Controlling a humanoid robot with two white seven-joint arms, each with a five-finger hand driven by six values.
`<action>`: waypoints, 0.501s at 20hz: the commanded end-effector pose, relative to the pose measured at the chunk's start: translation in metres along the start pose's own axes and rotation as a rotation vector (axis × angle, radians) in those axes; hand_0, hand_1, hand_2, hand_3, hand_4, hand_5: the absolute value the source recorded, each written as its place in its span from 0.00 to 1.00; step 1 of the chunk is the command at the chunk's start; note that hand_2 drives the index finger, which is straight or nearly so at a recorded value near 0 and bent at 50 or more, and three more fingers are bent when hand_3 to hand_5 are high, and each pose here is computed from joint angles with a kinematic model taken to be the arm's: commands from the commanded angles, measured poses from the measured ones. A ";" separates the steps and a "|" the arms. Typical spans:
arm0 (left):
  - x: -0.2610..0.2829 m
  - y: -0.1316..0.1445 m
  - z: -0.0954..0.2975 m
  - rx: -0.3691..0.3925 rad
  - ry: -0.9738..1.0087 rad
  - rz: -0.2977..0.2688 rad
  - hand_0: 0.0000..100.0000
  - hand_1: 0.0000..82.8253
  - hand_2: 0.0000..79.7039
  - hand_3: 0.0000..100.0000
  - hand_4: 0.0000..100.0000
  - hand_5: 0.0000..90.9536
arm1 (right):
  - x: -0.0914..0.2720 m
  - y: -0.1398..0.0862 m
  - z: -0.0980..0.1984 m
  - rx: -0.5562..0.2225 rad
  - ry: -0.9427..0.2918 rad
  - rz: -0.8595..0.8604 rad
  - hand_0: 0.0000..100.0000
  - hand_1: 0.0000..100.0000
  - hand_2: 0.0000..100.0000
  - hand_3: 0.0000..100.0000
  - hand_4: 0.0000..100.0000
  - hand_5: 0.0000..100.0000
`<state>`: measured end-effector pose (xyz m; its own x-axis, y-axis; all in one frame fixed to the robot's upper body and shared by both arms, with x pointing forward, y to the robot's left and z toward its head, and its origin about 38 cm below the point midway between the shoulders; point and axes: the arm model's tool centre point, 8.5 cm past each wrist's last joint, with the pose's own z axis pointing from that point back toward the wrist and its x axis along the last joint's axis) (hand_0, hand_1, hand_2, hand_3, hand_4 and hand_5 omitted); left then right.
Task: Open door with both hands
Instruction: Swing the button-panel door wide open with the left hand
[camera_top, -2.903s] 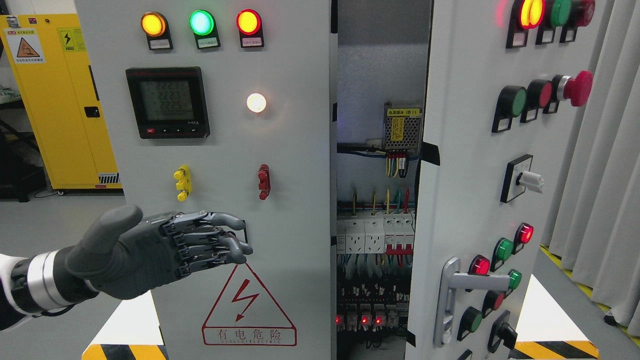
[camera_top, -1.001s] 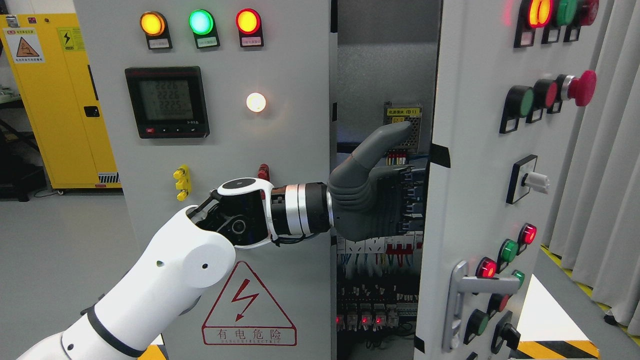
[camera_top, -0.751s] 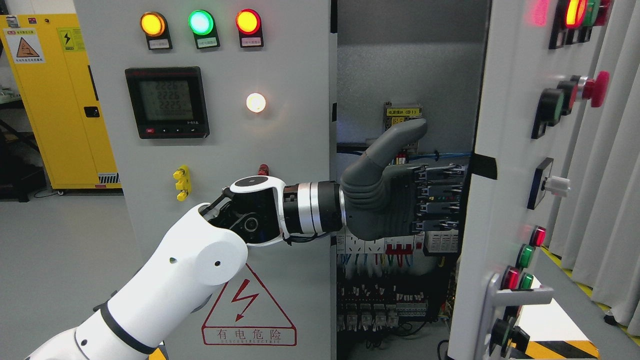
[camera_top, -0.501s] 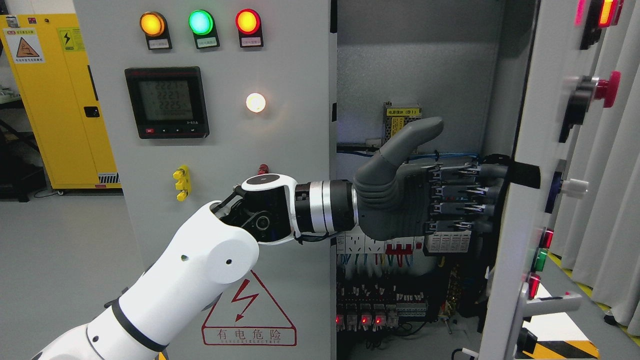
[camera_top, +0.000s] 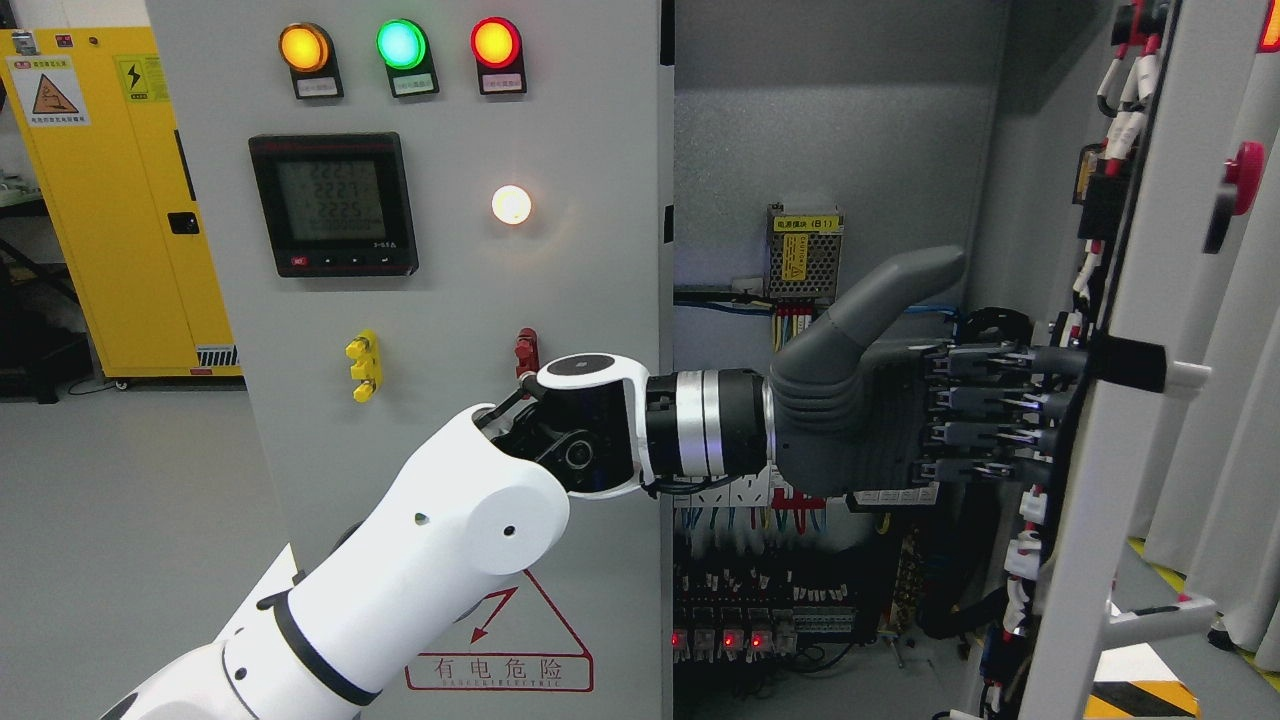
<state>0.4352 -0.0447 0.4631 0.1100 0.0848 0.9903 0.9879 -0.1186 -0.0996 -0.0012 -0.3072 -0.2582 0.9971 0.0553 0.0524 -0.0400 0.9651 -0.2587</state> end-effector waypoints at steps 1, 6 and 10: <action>-0.009 -0.017 -0.031 -0.050 0.019 0.002 0.00 0.17 0.11 0.17 0.13 0.00 | 0.000 0.000 0.000 0.001 -0.001 0.000 0.21 0.10 0.00 0.00 0.00 0.00; -0.006 -0.030 -0.038 -0.072 0.021 -0.019 0.00 0.15 0.07 0.11 0.08 0.00 | 0.000 0.000 0.000 -0.001 0.001 0.000 0.21 0.10 0.00 0.00 0.00 0.00; -0.006 -0.041 -0.050 -0.087 0.014 -0.025 0.00 0.13 0.05 0.03 0.00 0.00 | 0.000 0.000 0.000 0.001 -0.001 0.000 0.21 0.10 0.00 0.00 0.00 0.00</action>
<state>0.4151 -0.0719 0.4637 0.1020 0.0766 0.9918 0.9866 -0.1352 -0.0910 -0.0012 -0.3071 -0.2583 0.9971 0.0553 0.0524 -0.0400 0.9652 -0.2584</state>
